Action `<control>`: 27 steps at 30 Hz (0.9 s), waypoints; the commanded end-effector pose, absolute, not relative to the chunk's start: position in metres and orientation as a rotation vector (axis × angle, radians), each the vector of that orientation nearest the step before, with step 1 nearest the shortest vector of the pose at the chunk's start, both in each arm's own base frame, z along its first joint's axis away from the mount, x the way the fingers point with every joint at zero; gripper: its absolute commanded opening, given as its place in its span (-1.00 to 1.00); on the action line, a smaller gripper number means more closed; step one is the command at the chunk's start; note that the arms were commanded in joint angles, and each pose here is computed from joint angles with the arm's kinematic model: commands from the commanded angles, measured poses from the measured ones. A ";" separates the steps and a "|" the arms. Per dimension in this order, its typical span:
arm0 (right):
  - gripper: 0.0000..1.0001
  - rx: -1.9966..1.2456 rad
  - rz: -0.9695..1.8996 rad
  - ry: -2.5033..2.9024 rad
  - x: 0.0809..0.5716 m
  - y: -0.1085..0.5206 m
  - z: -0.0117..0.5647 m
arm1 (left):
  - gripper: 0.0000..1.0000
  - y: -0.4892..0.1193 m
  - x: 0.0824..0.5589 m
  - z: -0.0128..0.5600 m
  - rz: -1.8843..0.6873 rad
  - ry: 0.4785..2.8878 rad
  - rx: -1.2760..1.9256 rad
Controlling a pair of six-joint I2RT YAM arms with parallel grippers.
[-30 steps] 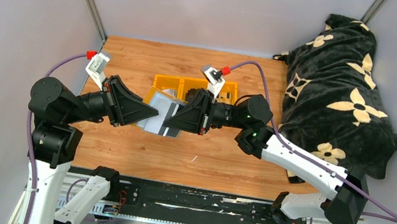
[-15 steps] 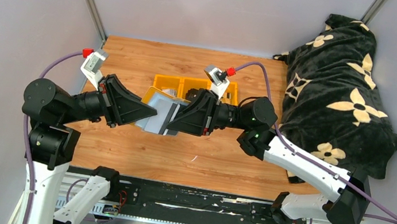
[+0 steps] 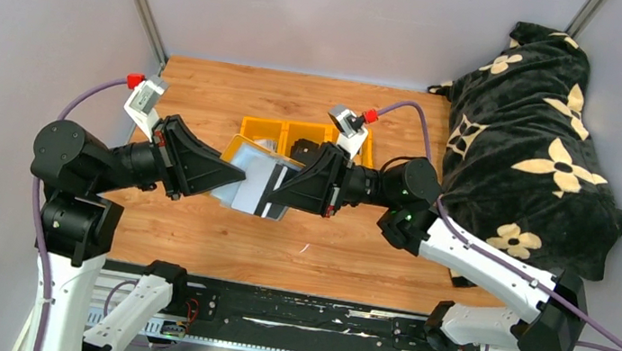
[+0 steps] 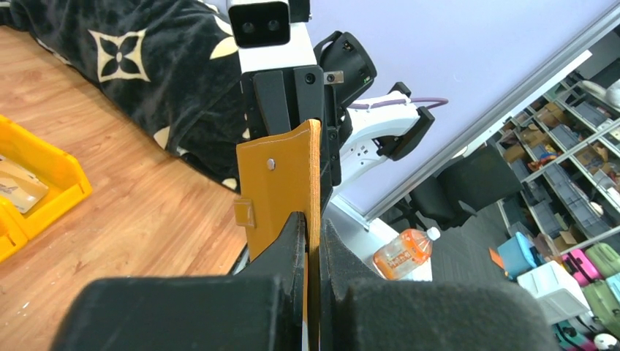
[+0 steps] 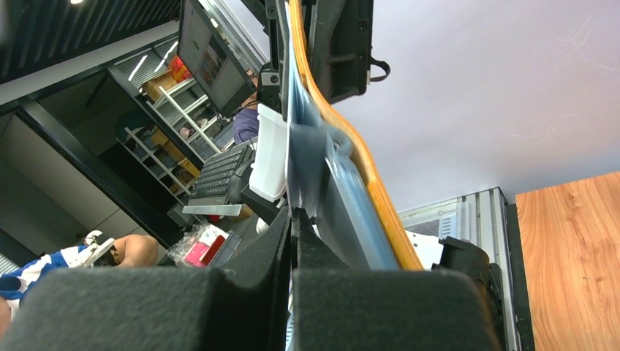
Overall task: Take the credit cards out of the card holder
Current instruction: Remove the credit card from the card holder, then place the credit card in the storage box.
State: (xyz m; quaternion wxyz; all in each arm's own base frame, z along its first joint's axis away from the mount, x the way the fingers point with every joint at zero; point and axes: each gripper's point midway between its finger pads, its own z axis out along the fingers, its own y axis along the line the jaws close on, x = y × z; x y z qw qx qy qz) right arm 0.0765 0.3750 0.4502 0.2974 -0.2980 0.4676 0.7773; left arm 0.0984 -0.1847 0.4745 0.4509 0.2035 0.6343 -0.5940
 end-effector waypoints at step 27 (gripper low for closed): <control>-1.00 -0.495 1.440 1.827 0.232 0.329 0.332 | -1.00 -0.129 0.137 0.460 -0.731 1.550 0.482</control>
